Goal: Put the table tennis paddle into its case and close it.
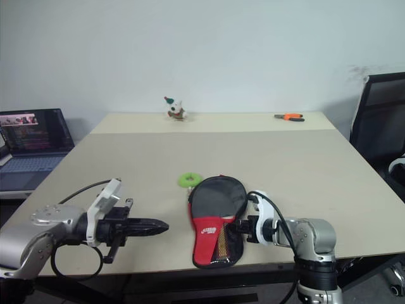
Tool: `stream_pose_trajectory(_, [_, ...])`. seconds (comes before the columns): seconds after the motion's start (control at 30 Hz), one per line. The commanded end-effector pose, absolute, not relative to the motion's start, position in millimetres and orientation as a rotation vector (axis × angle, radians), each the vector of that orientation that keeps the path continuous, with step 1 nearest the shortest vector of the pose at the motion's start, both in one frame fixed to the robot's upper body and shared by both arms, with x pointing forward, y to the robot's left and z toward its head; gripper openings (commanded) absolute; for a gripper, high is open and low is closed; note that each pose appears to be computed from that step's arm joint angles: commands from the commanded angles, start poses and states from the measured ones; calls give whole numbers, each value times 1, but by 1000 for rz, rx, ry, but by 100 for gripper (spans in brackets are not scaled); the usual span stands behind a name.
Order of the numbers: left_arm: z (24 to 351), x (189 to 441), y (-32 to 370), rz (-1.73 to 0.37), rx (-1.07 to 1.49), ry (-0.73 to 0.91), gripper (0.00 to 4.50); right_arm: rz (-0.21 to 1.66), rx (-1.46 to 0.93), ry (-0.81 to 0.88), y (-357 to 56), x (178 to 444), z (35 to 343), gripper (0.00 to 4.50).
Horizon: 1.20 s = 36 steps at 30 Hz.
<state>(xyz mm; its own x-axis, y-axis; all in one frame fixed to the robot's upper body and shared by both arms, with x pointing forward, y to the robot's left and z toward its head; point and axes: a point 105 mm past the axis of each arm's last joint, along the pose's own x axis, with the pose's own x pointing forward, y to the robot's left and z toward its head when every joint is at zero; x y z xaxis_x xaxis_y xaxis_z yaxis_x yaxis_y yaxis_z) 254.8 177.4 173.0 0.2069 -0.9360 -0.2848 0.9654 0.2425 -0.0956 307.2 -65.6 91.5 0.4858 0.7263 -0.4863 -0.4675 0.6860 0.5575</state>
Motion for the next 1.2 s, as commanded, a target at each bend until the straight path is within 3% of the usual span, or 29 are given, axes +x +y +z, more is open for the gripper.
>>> stream_pose_trajectory(0.03, [176,254,177,-1329,139,290,0,758,347,752,-67,303,92,137])
stream_pose_trajectory(0.2, [176,255,178,-1313,136,283,0,800,185,706,-82,294,89,307])
stream_pose_trajectory(0.33, [176,258,180,-1275,128,270,0,890,103,616,-87,289,105,442])
stream_pose_trajectory(0.47, [177,265,184,-1231,119,256,0,1032,54,498,-87,286,135,448])
stream_pose_trajectory(0.6, [180,279,189,-1151,85,233,0,1084,113,343,-78,303,174,448])
stream_pose_trajectory(0.73, [182,295,189,-1078,73,197,0,959,99,315,-64,334,166,448])
stream_pose_trajectory(0.83, [178,314,194,-963,108,188,62,914,90,315,-52,345,157,450])
stream_pose_trajectory(1.2, [159,404,186,-635,121,169,448,929,64,336,-31,340,138,450])
